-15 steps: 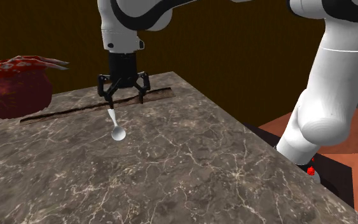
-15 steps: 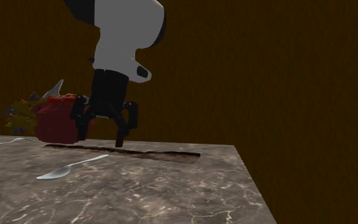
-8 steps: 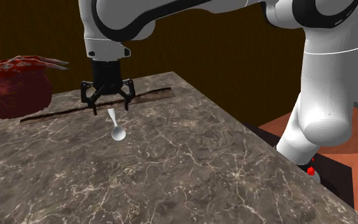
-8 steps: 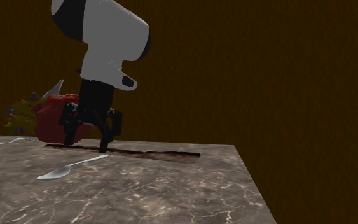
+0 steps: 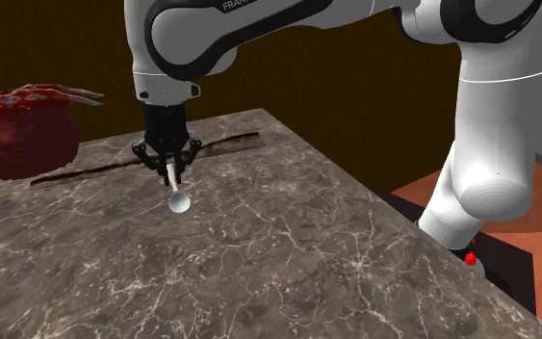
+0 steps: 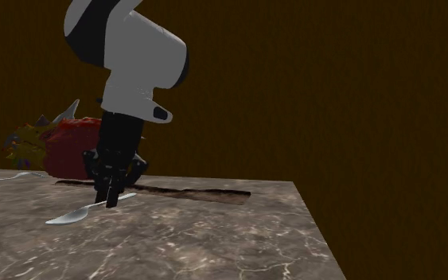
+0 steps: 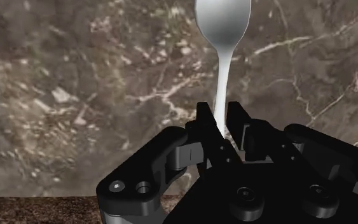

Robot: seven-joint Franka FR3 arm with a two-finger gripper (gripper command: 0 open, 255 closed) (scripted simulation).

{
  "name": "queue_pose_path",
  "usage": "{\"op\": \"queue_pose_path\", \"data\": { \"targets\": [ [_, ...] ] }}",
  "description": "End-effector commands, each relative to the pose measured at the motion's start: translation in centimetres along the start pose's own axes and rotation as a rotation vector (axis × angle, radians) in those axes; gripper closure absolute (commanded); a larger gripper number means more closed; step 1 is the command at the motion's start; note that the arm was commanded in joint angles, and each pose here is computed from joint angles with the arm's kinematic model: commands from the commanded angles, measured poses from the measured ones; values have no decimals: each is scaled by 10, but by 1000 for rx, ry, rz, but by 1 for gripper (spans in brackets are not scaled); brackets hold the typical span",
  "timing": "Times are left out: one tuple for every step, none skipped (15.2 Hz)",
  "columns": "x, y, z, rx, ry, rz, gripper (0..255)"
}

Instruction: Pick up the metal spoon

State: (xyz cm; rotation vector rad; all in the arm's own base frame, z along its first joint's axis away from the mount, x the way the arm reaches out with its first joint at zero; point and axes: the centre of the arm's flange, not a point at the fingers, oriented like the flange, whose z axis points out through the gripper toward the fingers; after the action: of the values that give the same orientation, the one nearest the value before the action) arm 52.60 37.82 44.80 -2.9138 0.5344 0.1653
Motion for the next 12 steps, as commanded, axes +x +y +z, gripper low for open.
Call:
{"op": "queue_pose_path", "data": {
  "targets": [
    [-1, 0, 2, -1, -2, -1, 255],
    [0, 0, 2, -1, -2, -1, 255],
    [0, 0, 2, -1, -2, -1, 255],
    [0, 0, 2, -1, -2, -1, 255],
    [0, 0, 2, -1, -2, -1, 255],
    [0, 0, 2, -1, -2, -1, 255],
    [0, -1, 2, -1, -2, -1, 255],
    [0, -2, -4, -1, -2, -1, 255],
    [-1, -2, -9, -1, -2, -1, 255],
    [-2, -3, -14, -1, -2, -1, 255],
    [-3, -4, -19, -1, -2, -1, 255],
    [-3, -5, -24, -1, -2, -1, 255]
  ]
}}
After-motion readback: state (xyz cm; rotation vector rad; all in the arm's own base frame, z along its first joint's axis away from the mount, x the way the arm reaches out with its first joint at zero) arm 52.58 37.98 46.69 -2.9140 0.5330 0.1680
